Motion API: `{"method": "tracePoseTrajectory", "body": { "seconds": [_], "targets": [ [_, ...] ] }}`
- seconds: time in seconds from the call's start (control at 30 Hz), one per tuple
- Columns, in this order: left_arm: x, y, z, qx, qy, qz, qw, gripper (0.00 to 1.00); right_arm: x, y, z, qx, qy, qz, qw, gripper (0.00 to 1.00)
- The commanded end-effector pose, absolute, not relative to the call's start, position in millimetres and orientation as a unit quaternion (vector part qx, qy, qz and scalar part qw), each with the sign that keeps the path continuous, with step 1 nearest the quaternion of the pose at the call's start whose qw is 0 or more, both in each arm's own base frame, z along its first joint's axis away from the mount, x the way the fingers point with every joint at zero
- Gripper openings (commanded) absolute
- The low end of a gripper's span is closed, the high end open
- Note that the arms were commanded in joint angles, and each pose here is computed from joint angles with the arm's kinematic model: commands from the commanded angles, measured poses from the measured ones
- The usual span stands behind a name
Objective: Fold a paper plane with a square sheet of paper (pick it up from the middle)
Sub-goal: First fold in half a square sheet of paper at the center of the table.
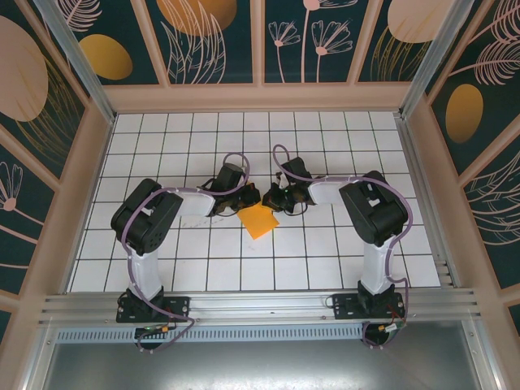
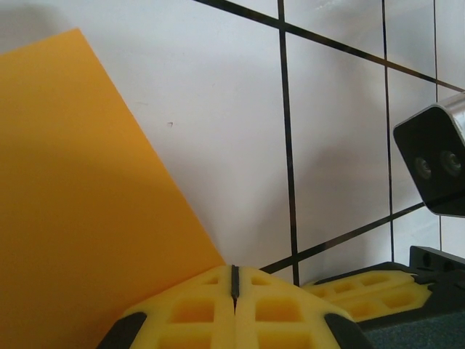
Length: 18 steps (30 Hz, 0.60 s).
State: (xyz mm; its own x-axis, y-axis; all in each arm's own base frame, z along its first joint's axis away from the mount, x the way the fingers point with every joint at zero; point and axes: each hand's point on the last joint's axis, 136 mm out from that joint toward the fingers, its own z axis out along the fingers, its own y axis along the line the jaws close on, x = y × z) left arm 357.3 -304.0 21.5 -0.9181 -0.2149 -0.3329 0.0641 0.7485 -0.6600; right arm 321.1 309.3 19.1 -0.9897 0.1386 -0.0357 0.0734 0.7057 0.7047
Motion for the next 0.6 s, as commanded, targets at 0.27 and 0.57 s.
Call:
{"method": "tracePoseTrajectory", "body": {
  "seconds": [0.27, 0.57],
  "targets": [
    [349, -284, -14, -0.052, 0.941, -0.284, 0.175, 0.00, 310, 302, 13, 0.047, 0.928, 0.368, 0.024, 0.00],
    [343, -270, -27, -0.066, 0.951, -0.252, 0.169, 0.00, 272, 283, 10, 0.029, 0.932, 0.361, -0.005, 0.00]
  ]
}}
